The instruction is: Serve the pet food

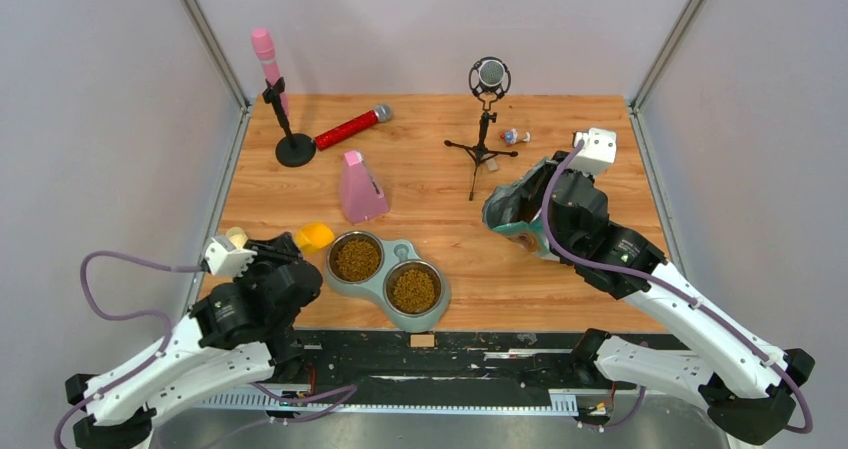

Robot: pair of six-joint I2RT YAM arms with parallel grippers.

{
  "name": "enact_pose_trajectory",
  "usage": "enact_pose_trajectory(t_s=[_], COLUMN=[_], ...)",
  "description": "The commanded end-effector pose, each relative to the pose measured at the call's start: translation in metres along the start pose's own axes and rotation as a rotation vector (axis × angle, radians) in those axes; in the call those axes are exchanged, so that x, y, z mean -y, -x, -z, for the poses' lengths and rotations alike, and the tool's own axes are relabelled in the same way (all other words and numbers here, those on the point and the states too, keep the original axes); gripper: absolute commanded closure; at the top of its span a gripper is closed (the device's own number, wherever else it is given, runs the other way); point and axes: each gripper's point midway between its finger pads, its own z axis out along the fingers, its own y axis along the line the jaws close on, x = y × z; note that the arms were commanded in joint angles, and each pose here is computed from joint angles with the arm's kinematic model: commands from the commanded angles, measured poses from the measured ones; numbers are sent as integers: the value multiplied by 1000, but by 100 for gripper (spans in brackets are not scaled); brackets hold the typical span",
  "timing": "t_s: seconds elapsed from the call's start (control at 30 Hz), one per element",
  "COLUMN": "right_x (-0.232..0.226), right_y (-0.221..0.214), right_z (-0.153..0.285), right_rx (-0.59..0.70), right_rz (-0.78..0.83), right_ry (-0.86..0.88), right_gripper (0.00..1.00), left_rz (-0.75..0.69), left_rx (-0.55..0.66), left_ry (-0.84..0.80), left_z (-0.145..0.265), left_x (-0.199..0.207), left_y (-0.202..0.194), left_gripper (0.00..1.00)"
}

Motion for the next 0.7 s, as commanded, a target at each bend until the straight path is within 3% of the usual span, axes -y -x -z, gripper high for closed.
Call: enact_pose_trajectory(t_s=[0.0, 0.13, 0.3, 0.47, 0.67], right_x=[-10, -11, -11, -11, -15], right_y=[46, 45, 43, 40, 35], right_z=[10, 8, 6, 3, -1], right_rx=[112, 109, 106, 103, 94], right_rz=[-172, -163, -148, -137, -114], right_ry=[59, 57, 47, 32, 23], right_gripper=[100, 100, 100, 100, 100], left_rz=[263, 281, 358, 376, 400], left_rx=[246, 324, 414, 426, 400], left_ry=[45, 212, 253, 303, 375], left_z=[-21, -50, -67, -85, -101], left_x=[0, -19, -36, -54, -77], left_y=[19, 13, 0, -18, -40], left_gripper=[100, 100, 93, 89, 76])
